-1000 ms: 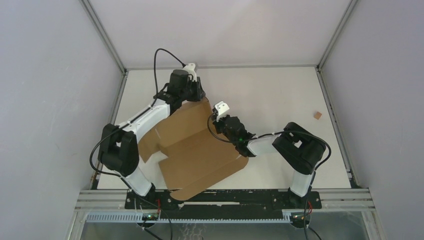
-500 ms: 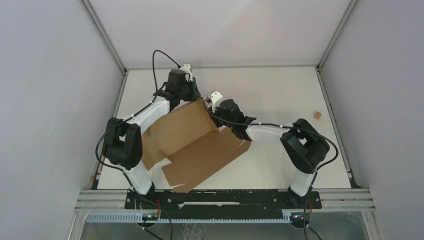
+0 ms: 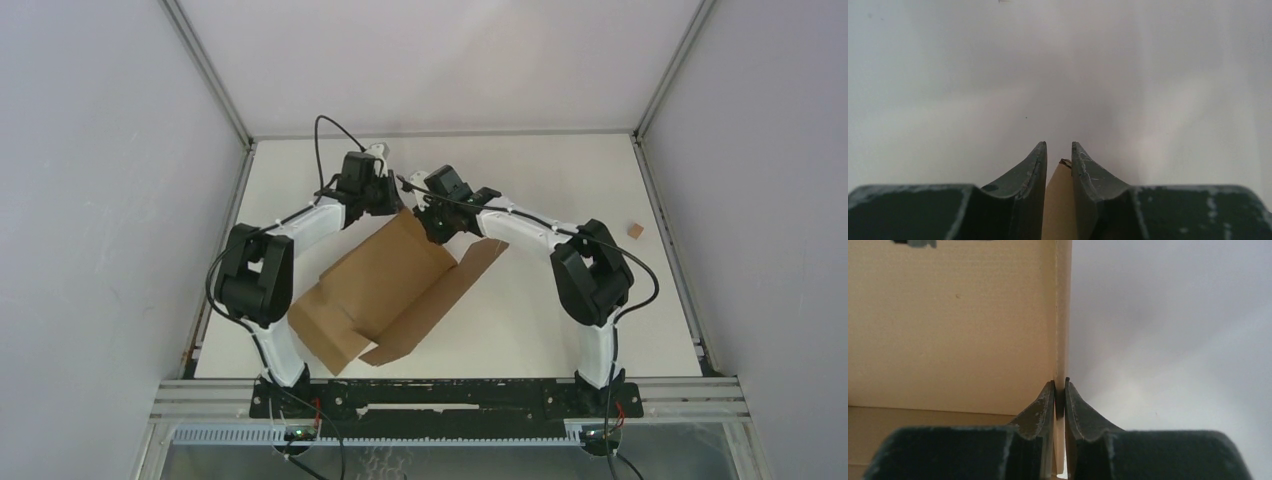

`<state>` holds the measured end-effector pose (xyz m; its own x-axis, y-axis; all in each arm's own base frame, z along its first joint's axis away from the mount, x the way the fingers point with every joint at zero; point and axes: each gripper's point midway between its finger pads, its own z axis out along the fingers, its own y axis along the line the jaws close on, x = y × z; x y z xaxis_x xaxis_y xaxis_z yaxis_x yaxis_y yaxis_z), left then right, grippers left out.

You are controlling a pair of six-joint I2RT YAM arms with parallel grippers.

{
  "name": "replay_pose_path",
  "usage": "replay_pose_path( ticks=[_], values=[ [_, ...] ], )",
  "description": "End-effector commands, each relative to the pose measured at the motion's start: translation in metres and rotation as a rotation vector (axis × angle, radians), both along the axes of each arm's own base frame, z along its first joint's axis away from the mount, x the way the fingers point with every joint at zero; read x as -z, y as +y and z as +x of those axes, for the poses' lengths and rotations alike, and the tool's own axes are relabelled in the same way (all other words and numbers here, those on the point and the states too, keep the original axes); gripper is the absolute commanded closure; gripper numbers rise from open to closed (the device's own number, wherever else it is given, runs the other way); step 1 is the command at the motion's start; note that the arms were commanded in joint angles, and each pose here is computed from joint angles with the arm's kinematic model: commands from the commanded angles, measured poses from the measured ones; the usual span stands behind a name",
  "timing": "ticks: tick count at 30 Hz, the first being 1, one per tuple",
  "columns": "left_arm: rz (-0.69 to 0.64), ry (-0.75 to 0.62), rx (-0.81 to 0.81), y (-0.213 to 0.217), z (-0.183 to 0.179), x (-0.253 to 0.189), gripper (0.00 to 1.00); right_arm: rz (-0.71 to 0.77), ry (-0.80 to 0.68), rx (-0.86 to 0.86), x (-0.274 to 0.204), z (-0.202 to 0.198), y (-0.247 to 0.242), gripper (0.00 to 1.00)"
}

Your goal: Fold the paper box

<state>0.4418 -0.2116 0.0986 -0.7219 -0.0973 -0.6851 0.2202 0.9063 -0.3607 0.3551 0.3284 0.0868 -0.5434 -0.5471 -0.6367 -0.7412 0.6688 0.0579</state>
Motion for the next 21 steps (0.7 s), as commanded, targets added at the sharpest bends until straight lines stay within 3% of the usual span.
replay_pose_path(
  ticks=[1,21],
  values=[
    [-0.125,0.149,0.176,-0.049,-0.050,0.018,0.70,0.000,-0.034,-0.066,-0.004,0.009,0.027,0.82],
    [-0.145,0.152,0.170,-0.050,-0.048,0.029,0.71,-0.111,0.038,-0.072,0.033,0.008,0.033,0.80]
  ],
)
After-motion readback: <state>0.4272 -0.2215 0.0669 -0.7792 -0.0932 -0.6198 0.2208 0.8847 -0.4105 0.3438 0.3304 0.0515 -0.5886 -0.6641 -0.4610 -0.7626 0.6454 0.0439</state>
